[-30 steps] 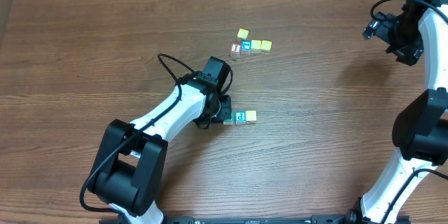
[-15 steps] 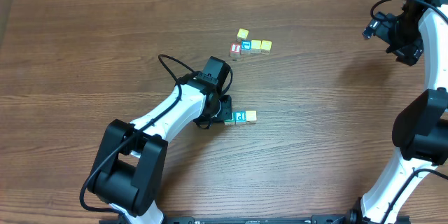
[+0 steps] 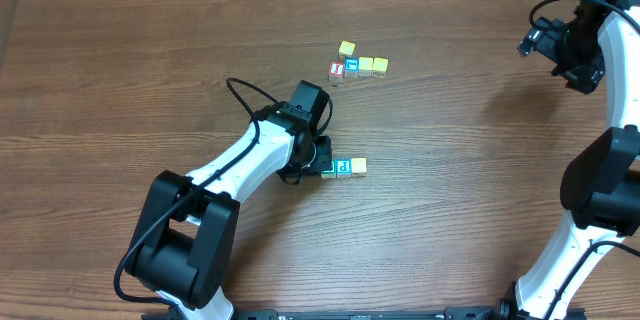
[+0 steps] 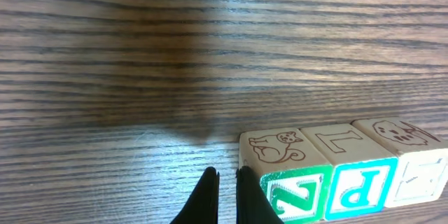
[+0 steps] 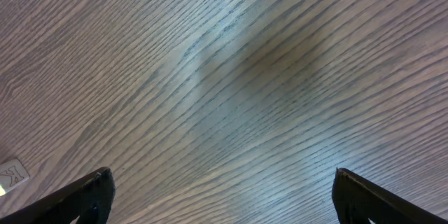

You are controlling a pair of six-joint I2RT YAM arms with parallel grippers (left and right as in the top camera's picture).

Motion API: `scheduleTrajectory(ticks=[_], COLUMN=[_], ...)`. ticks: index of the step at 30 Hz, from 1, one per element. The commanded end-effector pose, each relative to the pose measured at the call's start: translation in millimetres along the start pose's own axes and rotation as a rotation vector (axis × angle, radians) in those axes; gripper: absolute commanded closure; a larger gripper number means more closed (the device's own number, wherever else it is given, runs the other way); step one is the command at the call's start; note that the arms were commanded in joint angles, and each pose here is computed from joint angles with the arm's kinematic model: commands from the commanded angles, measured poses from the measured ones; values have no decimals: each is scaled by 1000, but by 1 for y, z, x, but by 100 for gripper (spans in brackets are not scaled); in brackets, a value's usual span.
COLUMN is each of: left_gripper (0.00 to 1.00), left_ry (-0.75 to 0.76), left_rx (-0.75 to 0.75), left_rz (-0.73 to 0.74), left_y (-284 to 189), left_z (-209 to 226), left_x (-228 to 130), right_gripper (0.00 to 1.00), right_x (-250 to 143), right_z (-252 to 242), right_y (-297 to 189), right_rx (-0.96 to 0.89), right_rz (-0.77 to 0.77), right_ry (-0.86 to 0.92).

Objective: Flip 5 blocks

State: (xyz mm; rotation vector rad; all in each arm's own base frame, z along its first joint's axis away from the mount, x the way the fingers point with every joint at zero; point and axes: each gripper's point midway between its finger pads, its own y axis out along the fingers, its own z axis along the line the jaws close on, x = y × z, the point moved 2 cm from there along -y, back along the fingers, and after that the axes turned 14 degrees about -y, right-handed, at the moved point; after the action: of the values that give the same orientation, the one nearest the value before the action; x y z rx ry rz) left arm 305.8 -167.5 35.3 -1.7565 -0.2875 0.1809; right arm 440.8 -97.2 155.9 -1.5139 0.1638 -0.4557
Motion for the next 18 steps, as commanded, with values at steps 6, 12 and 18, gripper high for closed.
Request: scheduleTrajectory(ticks=[6, 12, 18], left_gripper=[96, 96, 76], left_ry=[-10, 26, 20], left_rx=[-18, -27, 111], left_rz=[13, -19, -161], left_y=[2, -15, -74], left_z=[-5, -10, -6], left_x=[-2, 13, 57], right_gripper=[0, 0, 0], right_x=[3, 3, 3], right_z=[-1, -1, -1], right_y=[-11, -11, -11], right_rx=[0, 0, 0], right_rz=[-32, -32, -32], right_ry=[-2, -2, -2])
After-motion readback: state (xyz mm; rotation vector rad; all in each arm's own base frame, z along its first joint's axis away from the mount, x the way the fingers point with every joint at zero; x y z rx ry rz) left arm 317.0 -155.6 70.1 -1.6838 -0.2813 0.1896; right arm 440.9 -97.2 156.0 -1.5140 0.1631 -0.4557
